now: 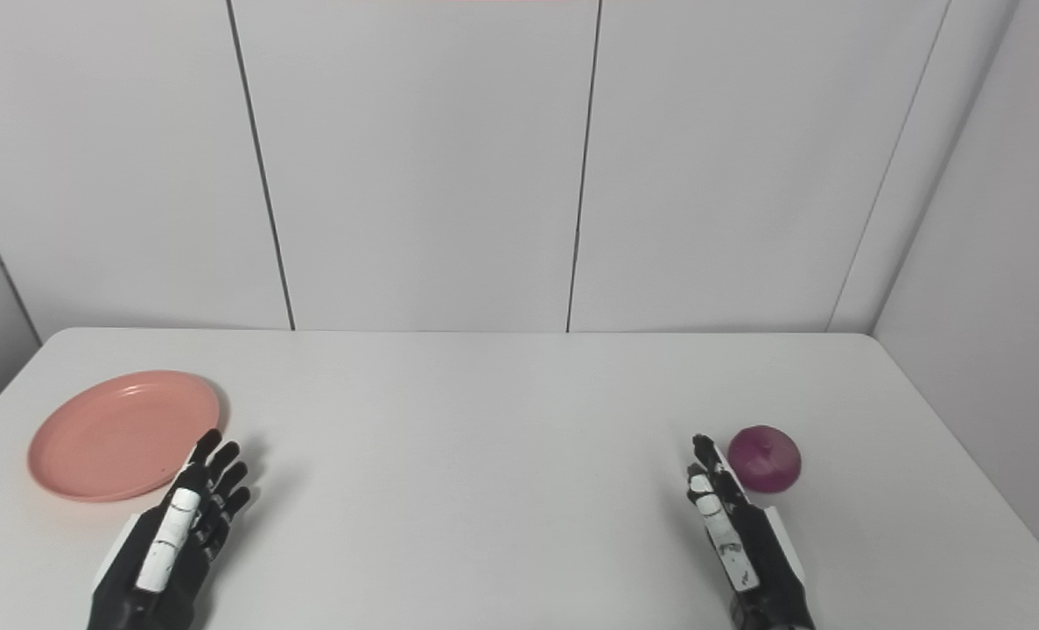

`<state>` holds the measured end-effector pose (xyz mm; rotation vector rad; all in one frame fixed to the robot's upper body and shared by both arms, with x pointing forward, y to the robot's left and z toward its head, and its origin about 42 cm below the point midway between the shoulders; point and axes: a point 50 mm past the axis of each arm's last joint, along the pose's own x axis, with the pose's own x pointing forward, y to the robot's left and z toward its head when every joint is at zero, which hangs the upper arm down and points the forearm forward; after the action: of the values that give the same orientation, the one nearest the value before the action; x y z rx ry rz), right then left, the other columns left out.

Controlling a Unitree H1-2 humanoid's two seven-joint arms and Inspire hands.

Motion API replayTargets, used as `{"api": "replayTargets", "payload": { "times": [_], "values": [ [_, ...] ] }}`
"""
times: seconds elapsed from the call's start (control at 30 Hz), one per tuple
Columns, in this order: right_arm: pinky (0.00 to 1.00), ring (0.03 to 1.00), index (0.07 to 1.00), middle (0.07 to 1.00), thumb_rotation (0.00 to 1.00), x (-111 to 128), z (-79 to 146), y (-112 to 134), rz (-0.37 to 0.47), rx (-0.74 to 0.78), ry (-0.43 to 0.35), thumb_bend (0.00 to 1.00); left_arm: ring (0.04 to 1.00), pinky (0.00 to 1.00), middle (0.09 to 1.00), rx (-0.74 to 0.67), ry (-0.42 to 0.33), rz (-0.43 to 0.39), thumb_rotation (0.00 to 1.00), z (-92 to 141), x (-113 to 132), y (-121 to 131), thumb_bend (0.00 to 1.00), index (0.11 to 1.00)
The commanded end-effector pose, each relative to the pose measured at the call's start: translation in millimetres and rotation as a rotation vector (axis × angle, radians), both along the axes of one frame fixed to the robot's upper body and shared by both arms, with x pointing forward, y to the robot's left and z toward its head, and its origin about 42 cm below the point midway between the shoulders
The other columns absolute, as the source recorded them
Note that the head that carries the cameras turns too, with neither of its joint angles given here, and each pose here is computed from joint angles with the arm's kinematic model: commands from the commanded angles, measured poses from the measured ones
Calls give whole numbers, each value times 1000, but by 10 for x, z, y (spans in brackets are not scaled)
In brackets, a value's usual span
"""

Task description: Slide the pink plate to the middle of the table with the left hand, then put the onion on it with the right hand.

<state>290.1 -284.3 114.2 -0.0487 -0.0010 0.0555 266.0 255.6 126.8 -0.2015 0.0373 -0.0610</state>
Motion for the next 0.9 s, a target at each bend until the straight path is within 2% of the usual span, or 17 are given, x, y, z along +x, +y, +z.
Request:
{"api": "replayTargets", "payload": {
  "times": [0.0,0.87],
  "values": [
    [952,972,957,989,886,9,-10,0,7,-1,19,858,1000,1000,1000,-27,-4,25,730,-57,-162,-72,868,1000],
    [952,970,958,989,893,7,-3,41,12,-4,16,853,1000,1000,1000,-30,-4,11,741,-61,-165,-20,846,1000]
  ]
}}
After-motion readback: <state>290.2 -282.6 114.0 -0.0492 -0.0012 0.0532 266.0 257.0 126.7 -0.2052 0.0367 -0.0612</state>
